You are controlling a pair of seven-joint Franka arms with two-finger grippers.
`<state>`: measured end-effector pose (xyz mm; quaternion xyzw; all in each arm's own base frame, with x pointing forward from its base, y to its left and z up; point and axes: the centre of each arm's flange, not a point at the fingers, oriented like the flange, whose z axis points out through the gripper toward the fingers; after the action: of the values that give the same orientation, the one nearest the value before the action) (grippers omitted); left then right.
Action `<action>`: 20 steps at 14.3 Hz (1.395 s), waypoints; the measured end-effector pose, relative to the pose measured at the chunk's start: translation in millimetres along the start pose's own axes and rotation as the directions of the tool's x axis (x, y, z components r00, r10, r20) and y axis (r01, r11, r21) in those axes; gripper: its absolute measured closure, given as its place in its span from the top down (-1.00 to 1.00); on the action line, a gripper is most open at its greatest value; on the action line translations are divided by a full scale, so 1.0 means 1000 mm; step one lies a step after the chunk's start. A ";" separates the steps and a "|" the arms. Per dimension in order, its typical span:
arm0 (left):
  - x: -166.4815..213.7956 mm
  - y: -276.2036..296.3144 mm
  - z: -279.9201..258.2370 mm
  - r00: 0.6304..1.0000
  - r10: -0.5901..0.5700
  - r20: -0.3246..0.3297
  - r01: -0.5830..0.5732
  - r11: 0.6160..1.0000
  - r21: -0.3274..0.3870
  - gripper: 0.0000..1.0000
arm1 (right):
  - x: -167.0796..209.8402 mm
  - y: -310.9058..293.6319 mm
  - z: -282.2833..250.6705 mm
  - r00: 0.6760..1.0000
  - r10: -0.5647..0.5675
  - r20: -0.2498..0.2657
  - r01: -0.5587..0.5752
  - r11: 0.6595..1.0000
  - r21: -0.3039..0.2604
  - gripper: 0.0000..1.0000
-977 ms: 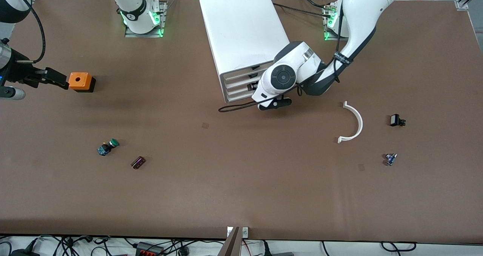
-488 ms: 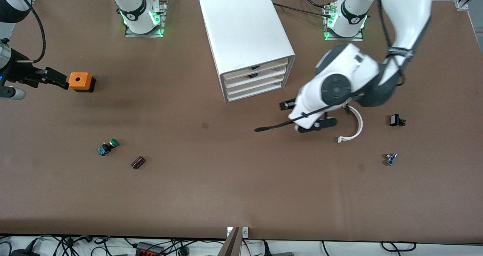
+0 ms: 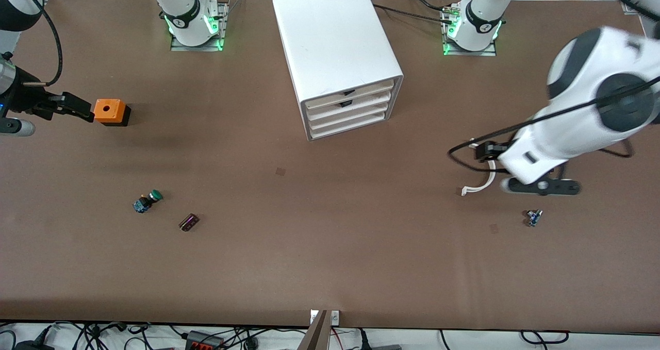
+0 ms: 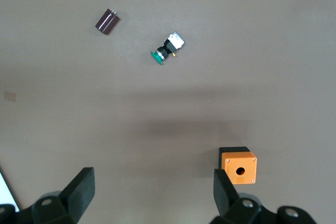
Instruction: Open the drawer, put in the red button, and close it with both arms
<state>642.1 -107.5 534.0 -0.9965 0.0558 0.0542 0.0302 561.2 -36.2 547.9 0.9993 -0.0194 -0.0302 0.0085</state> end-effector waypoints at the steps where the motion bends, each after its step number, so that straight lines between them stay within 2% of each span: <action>1: -0.006 -0.022 -0.012 0.999 0.036 -0.012 -0.036 0.999 0.009 1.00 | 0.000 0.000 0.000 1.000 0.000 0.001 0.000 1.000 0.000 1.00; 4: -0.027 -0.068 -0.036 0.995 0.103 -0.010 -0.103 0.995 -0.001 1.00 | 0.000 0.000 0.000 1.000 0.000 0.001 0.000 1.000 0.000 1.00; 9: -0.057 -0.125 -0.051 0.993 0.118 -0.014 -0.118 0.990 -0.073 1.00 | 0.000 0.000 0.001 1.000 0.000 0.002 0.000 1.000 0.000 1.00; 13: -0.077 -0.130 -0.025 0.987 0.091 -0.135 -0.099 0.994 -0.052 1.00 | 0.000 0.000 0.000 1.000 -0.001 0.001 0.001 1.000 0.000 1.00; 16: -0.098 -0.119 -0.019 0.984 0.080 -0.162 -0.089 0.995 -0.052 1.00 | 0.000 0.000 0.000 1.000 -0.002 0.001 0.002 1.000 0.000 1.00; 20: -0.106 -0.107 -0.030 0.983 0.037 -0.178 -0.048 0.997 -0.056 1.00 | 0.000 -0.001 0.000 1.000 -0.003 0.001 0.003 1.000 0.000 1.00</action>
<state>553.0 8.3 581.0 -0.9964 0.0777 -0.0323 -0.0062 561.1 -35.1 547.5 0.9993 -0.0179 -0.0307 0.0086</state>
